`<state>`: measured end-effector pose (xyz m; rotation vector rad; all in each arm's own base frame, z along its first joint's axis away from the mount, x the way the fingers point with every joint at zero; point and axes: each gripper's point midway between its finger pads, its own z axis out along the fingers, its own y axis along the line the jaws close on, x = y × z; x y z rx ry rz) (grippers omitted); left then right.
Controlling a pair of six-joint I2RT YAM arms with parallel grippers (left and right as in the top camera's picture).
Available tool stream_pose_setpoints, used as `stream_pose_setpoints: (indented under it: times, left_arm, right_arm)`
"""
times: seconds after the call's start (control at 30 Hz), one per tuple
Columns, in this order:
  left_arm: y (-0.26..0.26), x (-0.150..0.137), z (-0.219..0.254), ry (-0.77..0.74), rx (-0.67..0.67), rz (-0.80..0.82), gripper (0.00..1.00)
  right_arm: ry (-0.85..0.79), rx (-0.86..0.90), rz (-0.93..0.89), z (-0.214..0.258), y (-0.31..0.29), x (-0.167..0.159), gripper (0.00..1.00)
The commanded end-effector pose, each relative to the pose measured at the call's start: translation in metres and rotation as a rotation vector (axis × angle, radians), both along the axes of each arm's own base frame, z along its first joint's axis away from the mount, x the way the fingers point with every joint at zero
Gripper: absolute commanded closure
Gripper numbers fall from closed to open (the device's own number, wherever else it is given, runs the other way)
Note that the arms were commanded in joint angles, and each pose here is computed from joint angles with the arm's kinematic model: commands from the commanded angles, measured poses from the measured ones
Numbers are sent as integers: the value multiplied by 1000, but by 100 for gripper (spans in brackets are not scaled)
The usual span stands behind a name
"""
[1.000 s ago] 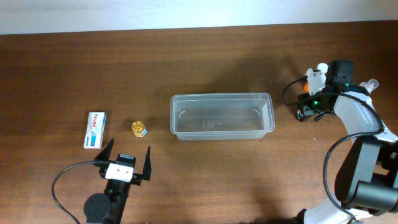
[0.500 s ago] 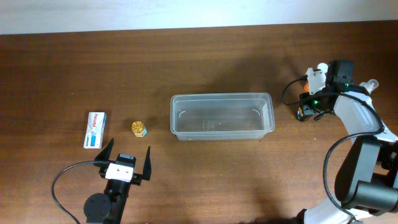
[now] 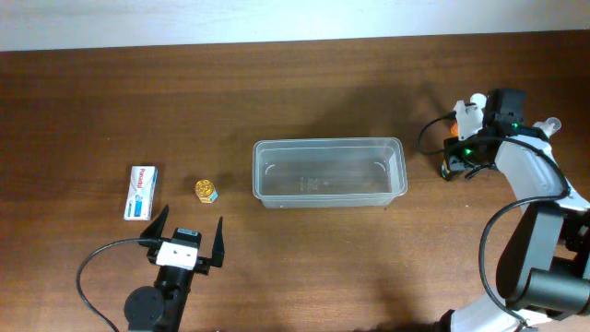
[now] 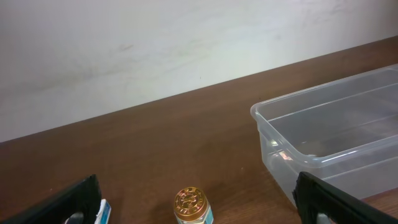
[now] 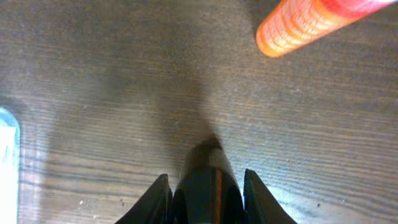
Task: Pack container
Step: 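Lower right gripper and close on the dark bottle, then carry the bottle into the container's right end and release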
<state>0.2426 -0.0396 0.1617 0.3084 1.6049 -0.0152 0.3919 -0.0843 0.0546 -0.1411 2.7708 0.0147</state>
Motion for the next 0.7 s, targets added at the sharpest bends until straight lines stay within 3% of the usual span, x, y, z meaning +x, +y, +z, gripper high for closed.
stream_pose_setpoints:
  times: [0.0, 0.47, 0.67]
  left_arm:
    - [0, 0, -2, -3, 15, -3, 1]
    - [0, 0, -2, -3, 15, -3, 1]
    - [0, 0, -2, -3, 15, -3, 1]
  right_arm:
    - [-34, 6, -18, 29, 0, 5, 73]
    - [-59, 300, 106, 173, 80, 3, 72]
    - [-12, 331, 171, 182, 132, -6, 72]
